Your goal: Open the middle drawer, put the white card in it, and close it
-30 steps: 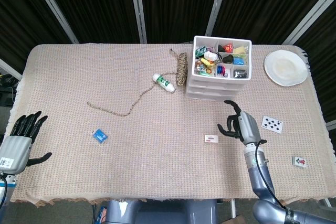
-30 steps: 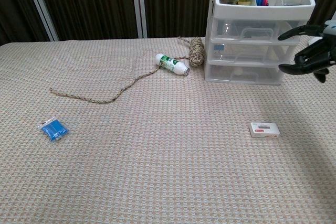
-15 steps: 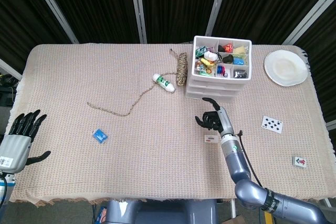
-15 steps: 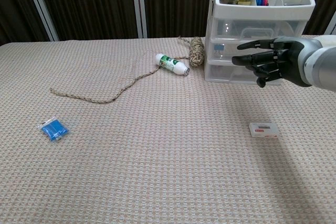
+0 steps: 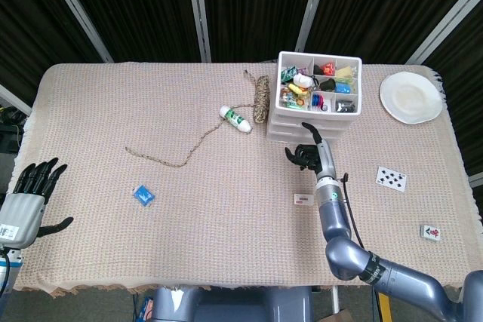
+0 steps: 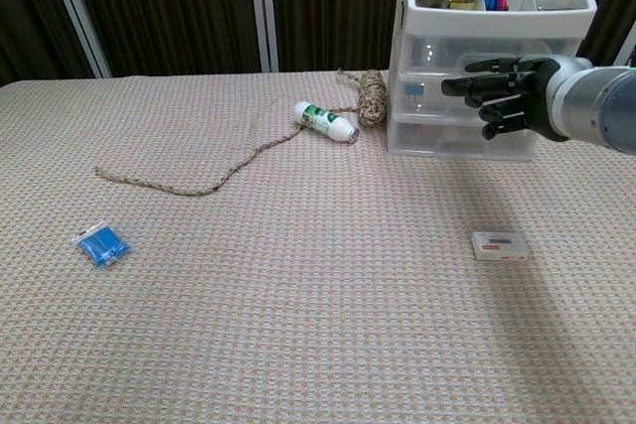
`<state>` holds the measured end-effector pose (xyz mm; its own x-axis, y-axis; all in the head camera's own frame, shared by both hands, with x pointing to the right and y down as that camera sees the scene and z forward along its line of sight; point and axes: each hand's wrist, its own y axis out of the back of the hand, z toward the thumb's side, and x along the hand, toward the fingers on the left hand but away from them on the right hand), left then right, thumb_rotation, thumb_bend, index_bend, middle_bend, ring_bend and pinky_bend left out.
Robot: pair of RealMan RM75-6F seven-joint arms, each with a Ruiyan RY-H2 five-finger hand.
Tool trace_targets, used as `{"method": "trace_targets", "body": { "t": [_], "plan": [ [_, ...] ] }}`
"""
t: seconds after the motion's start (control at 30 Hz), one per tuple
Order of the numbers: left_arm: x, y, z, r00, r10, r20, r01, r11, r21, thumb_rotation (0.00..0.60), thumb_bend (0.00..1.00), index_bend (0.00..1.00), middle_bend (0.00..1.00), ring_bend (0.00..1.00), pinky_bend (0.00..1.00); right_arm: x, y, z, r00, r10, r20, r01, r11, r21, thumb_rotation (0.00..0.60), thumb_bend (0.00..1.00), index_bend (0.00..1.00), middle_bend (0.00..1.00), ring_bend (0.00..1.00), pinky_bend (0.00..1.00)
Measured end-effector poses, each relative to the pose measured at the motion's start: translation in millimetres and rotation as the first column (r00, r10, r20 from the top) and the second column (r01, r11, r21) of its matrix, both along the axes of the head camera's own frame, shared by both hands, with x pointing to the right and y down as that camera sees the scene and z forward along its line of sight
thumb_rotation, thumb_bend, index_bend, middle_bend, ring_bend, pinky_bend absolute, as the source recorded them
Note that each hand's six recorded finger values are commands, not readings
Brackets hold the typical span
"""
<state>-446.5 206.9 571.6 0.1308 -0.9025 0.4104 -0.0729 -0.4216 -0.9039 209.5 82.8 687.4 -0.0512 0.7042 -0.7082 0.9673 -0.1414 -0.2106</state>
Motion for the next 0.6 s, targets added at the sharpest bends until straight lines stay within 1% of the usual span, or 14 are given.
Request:
{"method": "trace_targets", "body": {
  "t": [0.33, 0.6],
  "plan": [
    [0, 0, 0, 1.0, -0.004, 0.001, 0.004, 1.0, -0.004, 0.6, 0.14, 0.07, 0.0, 0.0, 0.0, 13, -3, 5, 0.998, 0.06, -0.023, -0.06, 0.998, 0.003, 0.6, 0.25, 0.12, 0.8, 0.86, 0.74],
    [0, 1, 0, 1.0, -0.003, 0.001, 0.003, 1.0, -0.004, 0.6, 0.14, 0.07, 0.0, 0.0, 0.0, 14, -5, 4, 0.994, 0.111, 0.023, -0.111, 0.994, -0.005, 0.6, 0.26, 0.13, 0.8, 0.86, 0.74]
  ]
}}
